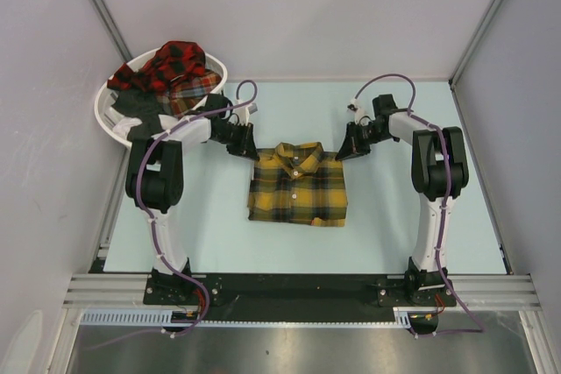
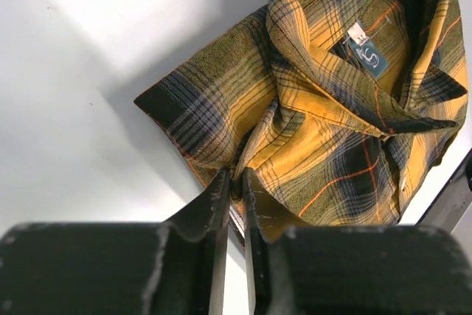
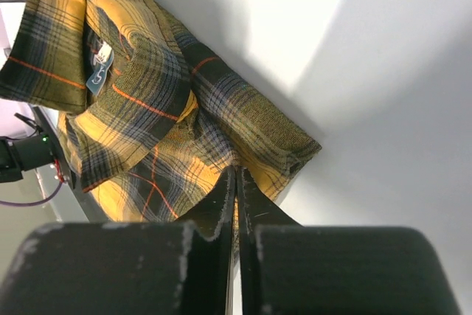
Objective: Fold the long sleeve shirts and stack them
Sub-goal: Fold the shirt
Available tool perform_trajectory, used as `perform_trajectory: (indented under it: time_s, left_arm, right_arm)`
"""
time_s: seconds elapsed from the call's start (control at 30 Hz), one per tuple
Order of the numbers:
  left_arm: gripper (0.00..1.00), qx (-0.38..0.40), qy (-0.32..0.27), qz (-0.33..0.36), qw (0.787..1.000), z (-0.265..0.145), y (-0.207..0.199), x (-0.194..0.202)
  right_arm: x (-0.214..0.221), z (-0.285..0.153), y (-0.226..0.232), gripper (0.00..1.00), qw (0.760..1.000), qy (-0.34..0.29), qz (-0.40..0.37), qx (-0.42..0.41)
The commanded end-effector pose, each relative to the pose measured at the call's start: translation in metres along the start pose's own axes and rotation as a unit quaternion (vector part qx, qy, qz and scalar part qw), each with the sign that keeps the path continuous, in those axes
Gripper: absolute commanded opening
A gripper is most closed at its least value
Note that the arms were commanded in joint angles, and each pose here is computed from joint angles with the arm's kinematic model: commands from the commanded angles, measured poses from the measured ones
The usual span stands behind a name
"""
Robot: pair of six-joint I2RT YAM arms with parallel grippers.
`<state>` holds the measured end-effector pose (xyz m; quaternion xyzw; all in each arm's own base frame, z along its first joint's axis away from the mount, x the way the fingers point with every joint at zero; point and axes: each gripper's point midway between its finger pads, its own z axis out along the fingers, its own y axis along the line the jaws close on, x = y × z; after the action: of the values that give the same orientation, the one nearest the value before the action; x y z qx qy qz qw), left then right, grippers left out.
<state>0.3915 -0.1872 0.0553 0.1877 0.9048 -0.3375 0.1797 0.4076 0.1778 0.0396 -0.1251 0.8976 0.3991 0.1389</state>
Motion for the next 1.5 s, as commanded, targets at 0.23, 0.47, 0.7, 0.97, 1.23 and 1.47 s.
perform_trajectory:
  time_s: [0.23,0.47,0.7,0.97,1.23,1.47]
  left_arm:
    - [0.41,-0.015,-0.042,0.044,0.998,-0.024,-0.014,-0.03]
    - [0.42,-0.01,-0.051,0.054,0.997,-0.026,-0.018,-0.04]
    - [0.42,0.013,-0.05,0.057,0.997,-0.019,-0.023,-0.046]
    - [0.41,0.021,-0.019,0.04,0.999,-0.004,-0.017,-0.03]
    - [0.38,0.02,-0.004,0.039,0.999,-0.005,-0.016,-0.017]
    - [0.09,0.022,-0.021,0.047,0.998,-0.017,-0.024,-0.026]
  right_arm:
    - [-0.019,-0.015,0.013,0.0,0.999,-0.026,-0.02,-0.011]
    - [-0.018,-0.015,0.013,0.0,0.999,-0.025,-0.021,-0.011]
    - [-0.018,-0.014,0.012,0.0,0.999,-0.023,-0.018,-0.012]
    - [-0.018,-0.015,0.011,0.0,1.0,-0.024,-0.016,-0.011]
    - [-0.019,-0.016,0.011,0.0,0.999,-0.026,-0.016,-0.009]
    - [-0.025,-0.02,0.018,0.0,0.999,-0.034,-0.017,-0.013]
